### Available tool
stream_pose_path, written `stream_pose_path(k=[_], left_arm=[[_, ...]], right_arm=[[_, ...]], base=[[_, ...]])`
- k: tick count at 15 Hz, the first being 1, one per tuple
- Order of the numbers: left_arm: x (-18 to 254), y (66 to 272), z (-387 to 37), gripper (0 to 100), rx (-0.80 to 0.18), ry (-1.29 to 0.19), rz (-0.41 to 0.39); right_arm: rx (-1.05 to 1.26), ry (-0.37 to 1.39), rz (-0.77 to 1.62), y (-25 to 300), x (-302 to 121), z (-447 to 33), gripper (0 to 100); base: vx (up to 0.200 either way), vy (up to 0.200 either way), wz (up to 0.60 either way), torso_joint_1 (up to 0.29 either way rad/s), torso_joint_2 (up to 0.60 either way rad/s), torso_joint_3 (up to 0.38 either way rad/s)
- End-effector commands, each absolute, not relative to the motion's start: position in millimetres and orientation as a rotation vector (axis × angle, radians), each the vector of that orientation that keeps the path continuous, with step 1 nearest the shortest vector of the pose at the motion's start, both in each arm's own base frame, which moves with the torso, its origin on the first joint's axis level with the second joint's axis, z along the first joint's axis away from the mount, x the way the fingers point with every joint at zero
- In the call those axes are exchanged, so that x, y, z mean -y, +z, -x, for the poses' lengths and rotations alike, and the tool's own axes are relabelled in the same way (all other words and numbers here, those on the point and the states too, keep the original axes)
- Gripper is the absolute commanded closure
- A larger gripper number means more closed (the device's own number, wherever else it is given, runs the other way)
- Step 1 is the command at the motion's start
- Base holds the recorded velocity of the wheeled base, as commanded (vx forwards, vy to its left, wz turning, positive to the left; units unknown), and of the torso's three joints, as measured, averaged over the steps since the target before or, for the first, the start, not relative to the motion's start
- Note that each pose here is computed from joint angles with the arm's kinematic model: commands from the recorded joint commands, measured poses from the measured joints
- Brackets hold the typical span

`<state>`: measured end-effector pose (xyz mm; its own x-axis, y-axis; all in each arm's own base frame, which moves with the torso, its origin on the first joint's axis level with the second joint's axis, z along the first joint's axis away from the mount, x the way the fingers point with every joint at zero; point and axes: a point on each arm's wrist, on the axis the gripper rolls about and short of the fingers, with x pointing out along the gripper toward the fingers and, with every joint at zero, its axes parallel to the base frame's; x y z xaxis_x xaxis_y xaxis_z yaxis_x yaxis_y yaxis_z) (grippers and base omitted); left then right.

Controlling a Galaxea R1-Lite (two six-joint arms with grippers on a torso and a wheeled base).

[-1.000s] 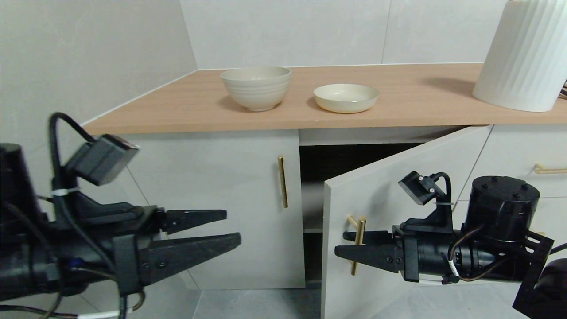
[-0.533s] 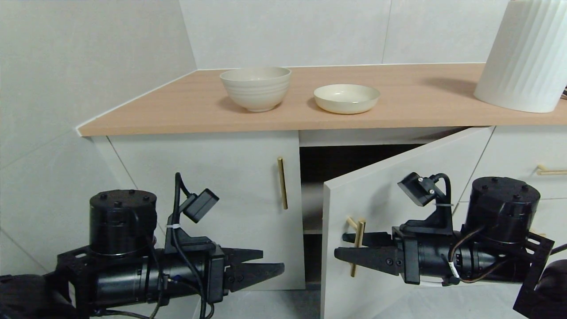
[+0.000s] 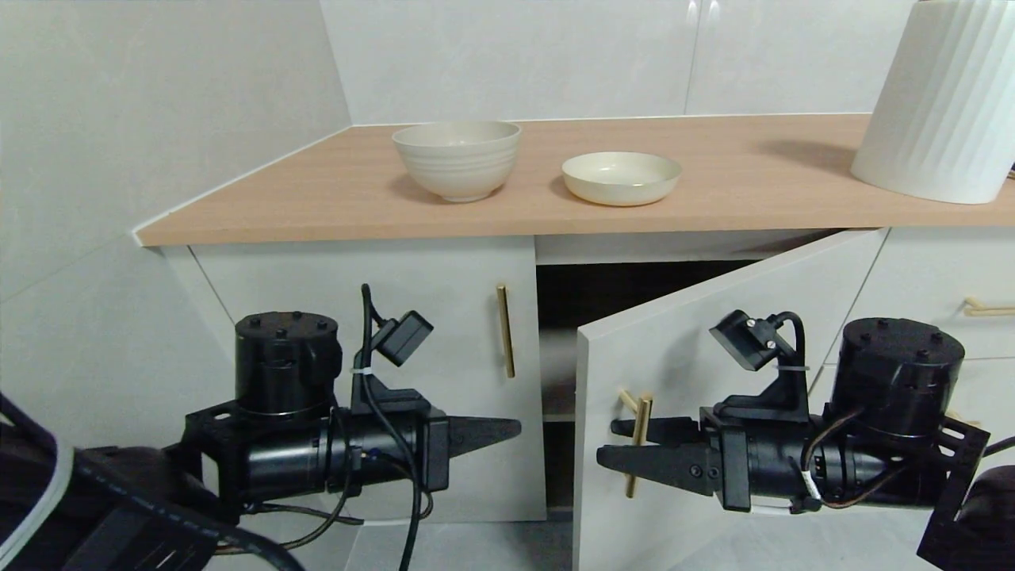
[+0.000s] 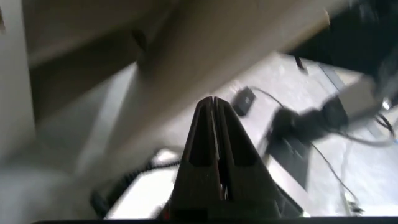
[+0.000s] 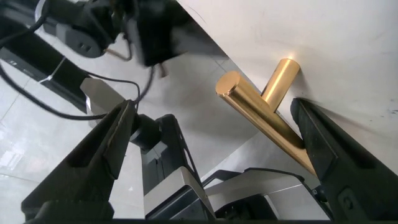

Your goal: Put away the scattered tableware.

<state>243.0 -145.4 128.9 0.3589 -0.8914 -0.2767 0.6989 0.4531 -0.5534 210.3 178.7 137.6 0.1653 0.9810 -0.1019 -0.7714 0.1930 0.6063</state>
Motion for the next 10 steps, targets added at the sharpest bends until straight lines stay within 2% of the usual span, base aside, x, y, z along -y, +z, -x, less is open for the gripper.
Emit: stream_pose_path(k=[1, 2, 3, 5, 6, 7, 10], left_arm=[[172, 111, -269, 100, -0.578, -1.044, 0.351], [176, 107, -269, 100, -0.568, -1.034, 0.345], [188, 92, -270, 100, -0.541, -1.013, 0.332], [201, 70, -283, 100, -0.418, -0.997, 0.331], [202, 68, -284, 100, -0.403, -0.999, 0.332], [214, 63, -278, 100, -0.343, -1.034, 0.331], [221, 69, -276, 100, -0.314, -1.060, 0.330]], right_arm=[[-0.555, 1.307, -0.471, 133, -180, -212, 0], [-0.557, 1.306, -0.471, 132, -180, -212, 0], [-0.553, 1.304, -0.470, 133, -180, -213, 0], [-0.553, 1.304, -0.470, 133, -180, -212, 0], [-0.553, 1.304, -0.470, 133, -180, -212, 0], [-0.553, 1.304, -0.470, 133, -180, -212, 0], [-0.552, 1.301, -0.468, 133, -180, -212, 0]], base=[[0.000, 0.000, 0.00, 0.000, 0.00, 0.000], [0.000, 0.000, 0.00, 0.000, 0.00, 0.000], [0.000, 0.000, 0.00, 0.000, 0.00, 0.000], [0.000, 0.000, 0.00, 0.000, 0.00, 0.000], [0.000, 0.000, 0.00, 0.000, 0.00, 0.000], [0.000, 0.000, 0.00, 0.000, 0.00, 0.000], [0.000, 0.000, 0.00, 0.000, 0.00, 0.000]])
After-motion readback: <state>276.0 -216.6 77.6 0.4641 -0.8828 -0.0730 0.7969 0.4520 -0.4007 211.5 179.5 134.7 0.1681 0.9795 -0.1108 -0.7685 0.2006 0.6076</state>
